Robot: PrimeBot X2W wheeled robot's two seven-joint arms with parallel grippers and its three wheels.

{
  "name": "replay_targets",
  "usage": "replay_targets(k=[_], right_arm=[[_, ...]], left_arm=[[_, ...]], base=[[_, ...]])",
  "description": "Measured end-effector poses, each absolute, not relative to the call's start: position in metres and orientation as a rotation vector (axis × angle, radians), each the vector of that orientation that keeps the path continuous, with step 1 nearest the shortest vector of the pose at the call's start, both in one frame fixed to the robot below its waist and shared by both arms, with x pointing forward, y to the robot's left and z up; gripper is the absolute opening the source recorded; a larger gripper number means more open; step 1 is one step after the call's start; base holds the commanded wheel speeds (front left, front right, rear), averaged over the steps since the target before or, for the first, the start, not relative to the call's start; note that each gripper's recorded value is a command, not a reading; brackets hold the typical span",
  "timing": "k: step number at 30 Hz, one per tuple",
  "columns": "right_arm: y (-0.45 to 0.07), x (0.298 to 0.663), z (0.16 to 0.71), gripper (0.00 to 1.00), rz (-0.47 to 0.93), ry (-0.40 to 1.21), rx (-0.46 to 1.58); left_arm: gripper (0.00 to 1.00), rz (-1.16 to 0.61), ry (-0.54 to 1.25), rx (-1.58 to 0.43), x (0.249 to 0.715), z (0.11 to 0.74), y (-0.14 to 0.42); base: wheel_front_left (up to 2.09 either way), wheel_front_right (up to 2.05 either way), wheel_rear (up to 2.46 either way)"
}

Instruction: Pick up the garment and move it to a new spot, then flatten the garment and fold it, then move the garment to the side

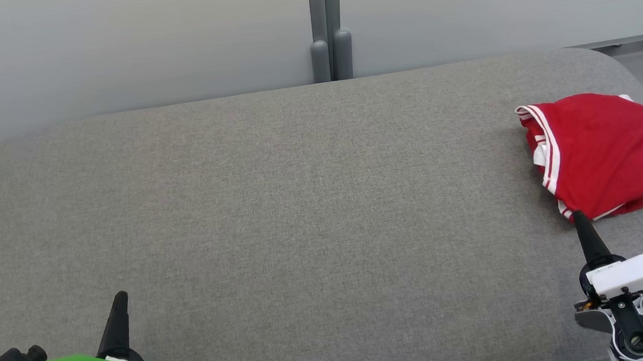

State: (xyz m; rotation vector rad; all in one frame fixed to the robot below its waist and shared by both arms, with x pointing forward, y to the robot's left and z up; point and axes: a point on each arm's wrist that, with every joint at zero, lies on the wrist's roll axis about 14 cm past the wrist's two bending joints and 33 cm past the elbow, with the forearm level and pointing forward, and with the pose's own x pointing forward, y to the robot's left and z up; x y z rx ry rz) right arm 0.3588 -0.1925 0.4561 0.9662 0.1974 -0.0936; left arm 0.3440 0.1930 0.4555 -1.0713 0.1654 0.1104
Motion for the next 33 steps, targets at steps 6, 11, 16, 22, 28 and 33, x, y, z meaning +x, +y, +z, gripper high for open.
replay_targets(k=[6,11,16,22,28,33], right_arm=[[-0.195,0.359,0.457,0.00,-0.103,0.188,1.073],[-0.196,0.363,0.461,0.00,-0.107,0.170,1.151],[-0.197,0.363,0.460,0.00,-0.112,0.164,1.228],[-0.200,0.367,0.467,0.00,-0.109,0.133,1.316],[-0.200,0.368,0.468,0.00,-0.111,0.115,1.410],[-0.204,0.371,0.473,0.00,-0.107,0.088,1.480]], left_arm=[[0.00,0.103,0.161,-1.155,0.350,0.458,0.191],[0.00,0.098,0.155,-1.224,0.353,0.460,0.189],[0.00,0.097,0.144,-1.284,0.357,0.463,0.190],[0.00,0.090,0.143,-1.359,0.360,0.464,0.188],[0.00,0.078,0.128,-1.431,0.366,0.469,0.189],[0.00,0.073,0.118,-1.497,0.368,0.470,0.187]], base=[[0.00,0.00,0.00],[0.00,0.00,0.00],[0.00,0.00,0.00],[0.00,0.00,0.00],[0.00,0.00,0.00],[0.00,0.00,0.00]])
